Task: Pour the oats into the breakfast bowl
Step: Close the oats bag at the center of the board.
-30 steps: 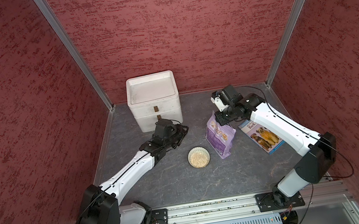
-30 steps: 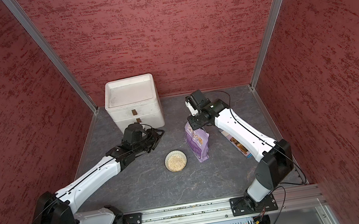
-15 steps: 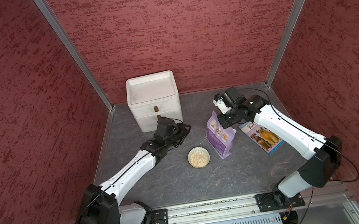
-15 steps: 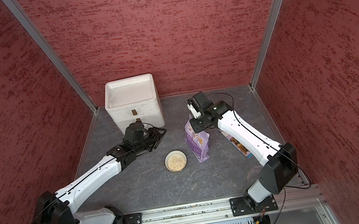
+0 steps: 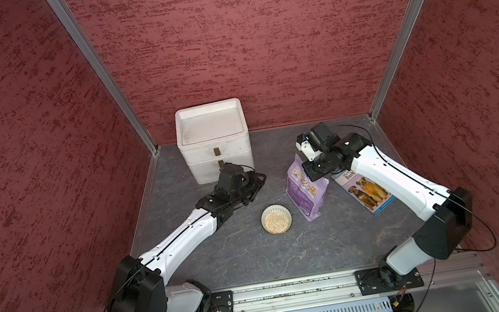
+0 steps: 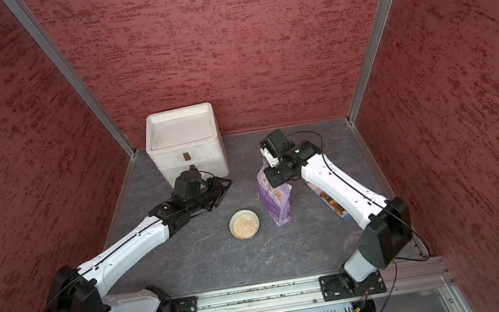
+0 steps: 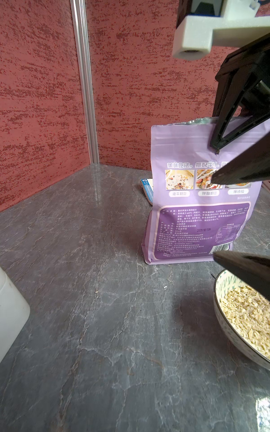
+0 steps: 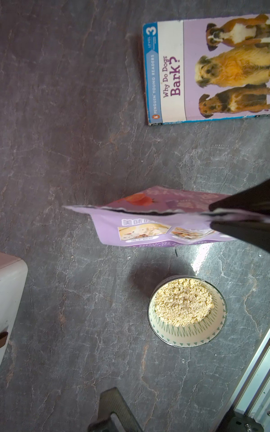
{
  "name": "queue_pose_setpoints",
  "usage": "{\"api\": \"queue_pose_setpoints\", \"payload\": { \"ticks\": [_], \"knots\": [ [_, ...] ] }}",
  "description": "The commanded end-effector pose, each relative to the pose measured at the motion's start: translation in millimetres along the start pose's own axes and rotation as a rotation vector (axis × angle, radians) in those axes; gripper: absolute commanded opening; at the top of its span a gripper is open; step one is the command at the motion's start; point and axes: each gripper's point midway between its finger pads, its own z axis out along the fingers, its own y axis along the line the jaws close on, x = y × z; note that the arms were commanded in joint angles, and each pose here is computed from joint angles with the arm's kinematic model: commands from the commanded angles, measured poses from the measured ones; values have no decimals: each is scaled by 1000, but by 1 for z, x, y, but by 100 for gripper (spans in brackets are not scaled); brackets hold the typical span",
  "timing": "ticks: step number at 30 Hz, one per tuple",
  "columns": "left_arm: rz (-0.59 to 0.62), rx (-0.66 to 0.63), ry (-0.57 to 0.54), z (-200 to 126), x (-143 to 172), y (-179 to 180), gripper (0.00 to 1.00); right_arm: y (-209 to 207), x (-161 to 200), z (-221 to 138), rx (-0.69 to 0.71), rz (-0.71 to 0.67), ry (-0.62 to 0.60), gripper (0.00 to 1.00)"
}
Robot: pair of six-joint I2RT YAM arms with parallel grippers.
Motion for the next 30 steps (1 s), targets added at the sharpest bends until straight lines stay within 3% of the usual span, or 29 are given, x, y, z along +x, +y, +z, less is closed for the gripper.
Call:
{"api": "queue_pose_setpoints", "payload": {
  "ticks": [1, 5, 11, 18, 20, 25, 27, 30],
  "knots": [
    [19, 34, -15, 1, -4, -16, 49, 3, 10, 4, -6, -12, 43, 0],
    [19, 36, -14, 1, -4, -16, 49, 4, 9, 4, -3, -9, 41, 0],
    [20, 43, -11, 1, -3, -19, 49, -8, 1, -9, 139, -47, -62, 0],
    [26, 50, 6, 5, 2, -22, 49, -2, 7, -4, 117, -65, -43, 0],
    [26, 52, 6, 5, 2, -23, 49, 0, 13, -3, 101, -55, -13, 22],
    [27, 57, 8, 4, 3, -24, 49, 2, 29, -5, 79, -34, 12, 31],
    [27, 59, 5, 3, 3, -25, 49, 3, 32, -13, 65, -21, -2, 28],
    [29, 62, 6, 3, 3, -26, 49, 3, 33, -20, 62, -15, -12, 15]
  ]
}}
